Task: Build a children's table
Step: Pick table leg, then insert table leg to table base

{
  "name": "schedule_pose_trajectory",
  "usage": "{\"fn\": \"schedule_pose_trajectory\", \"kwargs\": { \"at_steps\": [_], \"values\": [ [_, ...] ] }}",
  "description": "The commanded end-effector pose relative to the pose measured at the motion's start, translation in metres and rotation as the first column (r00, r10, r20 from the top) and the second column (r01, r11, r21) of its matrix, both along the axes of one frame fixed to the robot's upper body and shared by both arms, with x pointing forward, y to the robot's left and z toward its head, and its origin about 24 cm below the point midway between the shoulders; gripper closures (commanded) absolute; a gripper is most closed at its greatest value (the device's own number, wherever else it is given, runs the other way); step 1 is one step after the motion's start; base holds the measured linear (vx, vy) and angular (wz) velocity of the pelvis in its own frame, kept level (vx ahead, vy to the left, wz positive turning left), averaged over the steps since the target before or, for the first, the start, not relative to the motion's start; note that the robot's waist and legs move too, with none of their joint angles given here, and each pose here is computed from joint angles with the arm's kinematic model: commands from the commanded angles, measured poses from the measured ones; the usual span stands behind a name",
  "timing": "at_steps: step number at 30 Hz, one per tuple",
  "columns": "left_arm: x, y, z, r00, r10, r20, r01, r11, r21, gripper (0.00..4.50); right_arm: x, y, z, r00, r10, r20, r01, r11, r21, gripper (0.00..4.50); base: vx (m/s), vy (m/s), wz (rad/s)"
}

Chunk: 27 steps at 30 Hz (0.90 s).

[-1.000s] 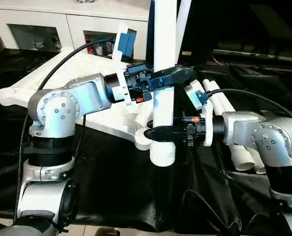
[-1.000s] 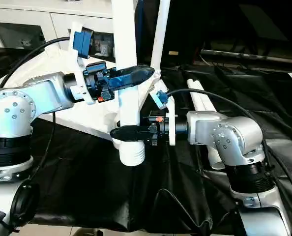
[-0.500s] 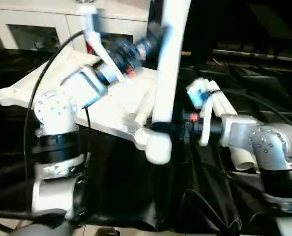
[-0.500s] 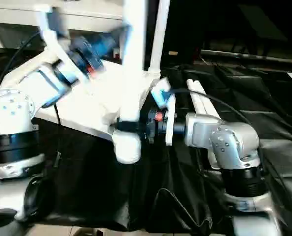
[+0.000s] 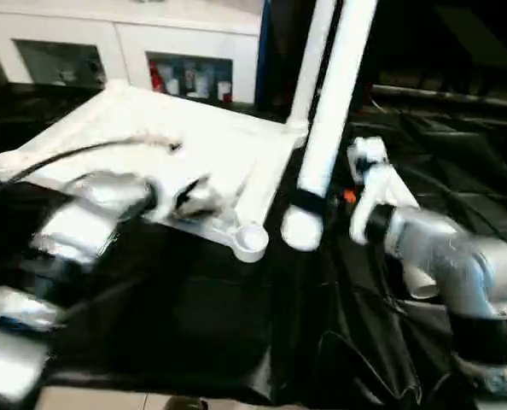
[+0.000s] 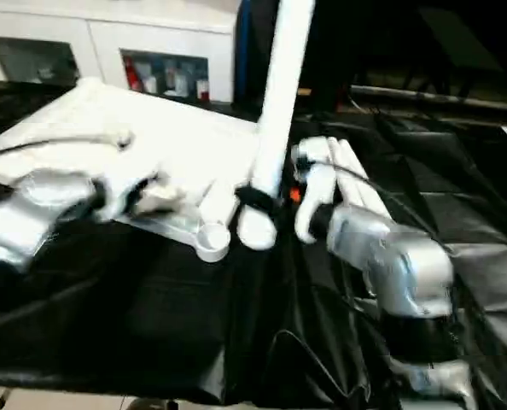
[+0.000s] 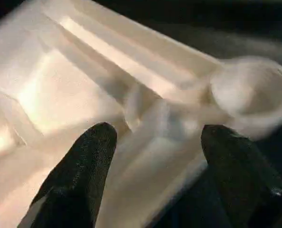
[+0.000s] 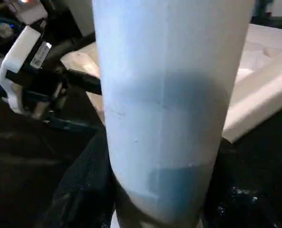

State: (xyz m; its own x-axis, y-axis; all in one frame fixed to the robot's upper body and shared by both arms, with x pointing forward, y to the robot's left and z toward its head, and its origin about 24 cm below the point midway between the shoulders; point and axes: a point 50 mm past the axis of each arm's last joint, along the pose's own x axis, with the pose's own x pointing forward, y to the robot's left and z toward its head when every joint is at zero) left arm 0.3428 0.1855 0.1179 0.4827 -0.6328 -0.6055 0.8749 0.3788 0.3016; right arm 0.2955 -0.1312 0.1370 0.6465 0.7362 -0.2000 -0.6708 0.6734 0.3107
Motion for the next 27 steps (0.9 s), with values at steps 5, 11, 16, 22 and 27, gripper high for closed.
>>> {"fn": "schedule_pose_trajectory", "kwargs": {
  "at_steps": [5,11,16,22,27],
  "values": [
    [0.011,0.007,-0.014,0.996,-0.069,-0.058,0.077,0.986,0.148,1.15,-0.008,-0.002,0.002,0.999,0.027,0.017,-0.026,0.999,-0.039,2.59,0.000,0.000,0.00],
    [0.022,-0.001,-0.022,0.997,-0.066,-0.043,0.074,0.978,0.197,1.15,-0.015,0.001,0.001,0.997,0.078,0.024,-0.076,0.995,-0.064,2.59,0.000,0.000,0.00],
    [0.023,-0.003,-0.032,0.994,-0.081,-0.077,0.096,0.972,0.214,1.15,-0.020,0.003,0.000,0.994,0.109,0.027,-0.106,0.992,-0.074,2.59,0.000,0.000,0.00],
    [0.024,-0.007,-0.033,0.982,-0.077,-0.172,0.095,0.990,0.100,1.70,-0.025,0.004,-0.002,0.992,0.124,0.028,-0.121,0.989,-0.082,2.59,0.000,0.000,0.00],
    [0.021,-0.008,-0.034,0.965,-0.102,-0.241,0.129,0.987,0.100,2.14,-0.026,0.004,-0.003,0.992,0.125,0.030,-0.122,0.989,-0.087,2.59,0.000,0.000,0.00]
  ]
}}
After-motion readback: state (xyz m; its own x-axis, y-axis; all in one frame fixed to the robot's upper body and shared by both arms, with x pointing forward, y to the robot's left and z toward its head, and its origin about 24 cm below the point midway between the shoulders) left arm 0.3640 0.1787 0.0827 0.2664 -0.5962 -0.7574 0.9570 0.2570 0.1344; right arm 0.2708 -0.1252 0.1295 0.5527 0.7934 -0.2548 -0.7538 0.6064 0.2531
